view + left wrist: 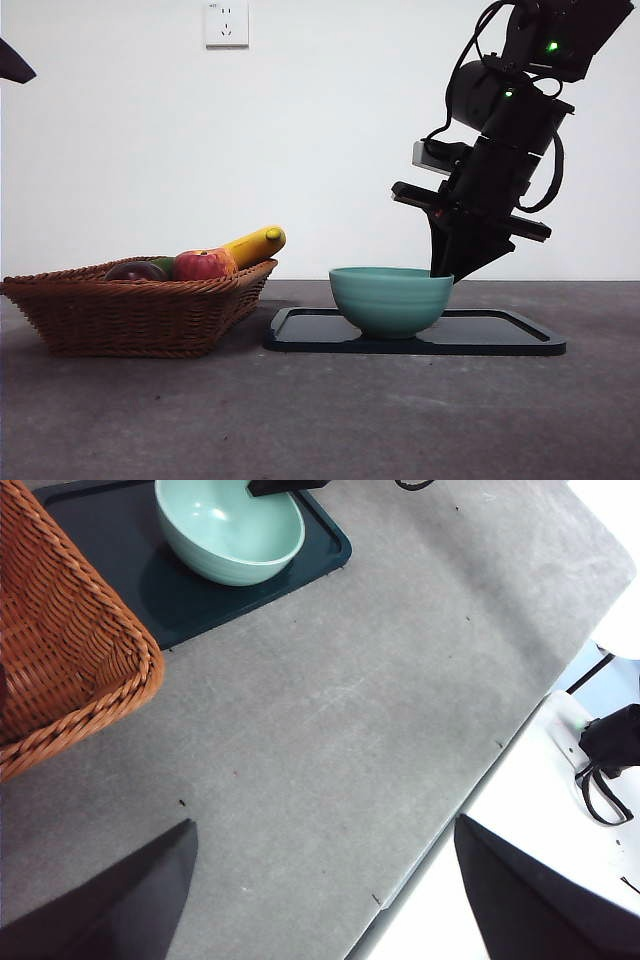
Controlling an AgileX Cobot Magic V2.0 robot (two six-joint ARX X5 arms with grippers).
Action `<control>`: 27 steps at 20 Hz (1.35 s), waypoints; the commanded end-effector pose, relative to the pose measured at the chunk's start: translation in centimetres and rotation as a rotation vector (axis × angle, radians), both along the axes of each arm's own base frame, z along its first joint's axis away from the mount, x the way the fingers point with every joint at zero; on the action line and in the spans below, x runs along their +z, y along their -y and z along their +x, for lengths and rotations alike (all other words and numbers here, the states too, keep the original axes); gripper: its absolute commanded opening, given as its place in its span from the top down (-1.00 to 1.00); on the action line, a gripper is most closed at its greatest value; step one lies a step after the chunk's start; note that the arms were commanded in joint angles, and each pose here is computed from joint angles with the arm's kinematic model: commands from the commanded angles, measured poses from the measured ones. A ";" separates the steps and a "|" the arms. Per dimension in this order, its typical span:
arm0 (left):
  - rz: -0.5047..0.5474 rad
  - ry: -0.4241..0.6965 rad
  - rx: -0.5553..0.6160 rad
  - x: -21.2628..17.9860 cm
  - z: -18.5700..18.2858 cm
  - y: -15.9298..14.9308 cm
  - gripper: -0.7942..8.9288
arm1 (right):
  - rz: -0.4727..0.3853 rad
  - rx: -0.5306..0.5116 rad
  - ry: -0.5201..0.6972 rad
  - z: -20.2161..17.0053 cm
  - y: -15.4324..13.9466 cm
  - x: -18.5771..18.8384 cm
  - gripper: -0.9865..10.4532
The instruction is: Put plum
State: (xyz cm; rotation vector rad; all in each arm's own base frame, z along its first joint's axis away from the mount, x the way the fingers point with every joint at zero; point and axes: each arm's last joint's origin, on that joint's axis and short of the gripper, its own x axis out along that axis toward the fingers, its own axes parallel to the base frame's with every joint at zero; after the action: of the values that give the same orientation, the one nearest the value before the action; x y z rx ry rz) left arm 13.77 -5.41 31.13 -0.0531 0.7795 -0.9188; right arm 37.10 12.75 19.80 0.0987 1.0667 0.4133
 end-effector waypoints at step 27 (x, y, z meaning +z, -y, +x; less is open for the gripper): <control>-0.008 0.024 -0.014 0.6 0.1 0.1 0.01 | 0.039 0.221 0.133 -17.3 0.9 9.0 0.82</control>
State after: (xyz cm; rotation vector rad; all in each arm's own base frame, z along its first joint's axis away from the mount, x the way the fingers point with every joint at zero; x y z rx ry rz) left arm 13.77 -5.41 31.13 -0.0532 0.7799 -0.9188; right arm 19.62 11.62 28.57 -0.0267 0.9486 0.6331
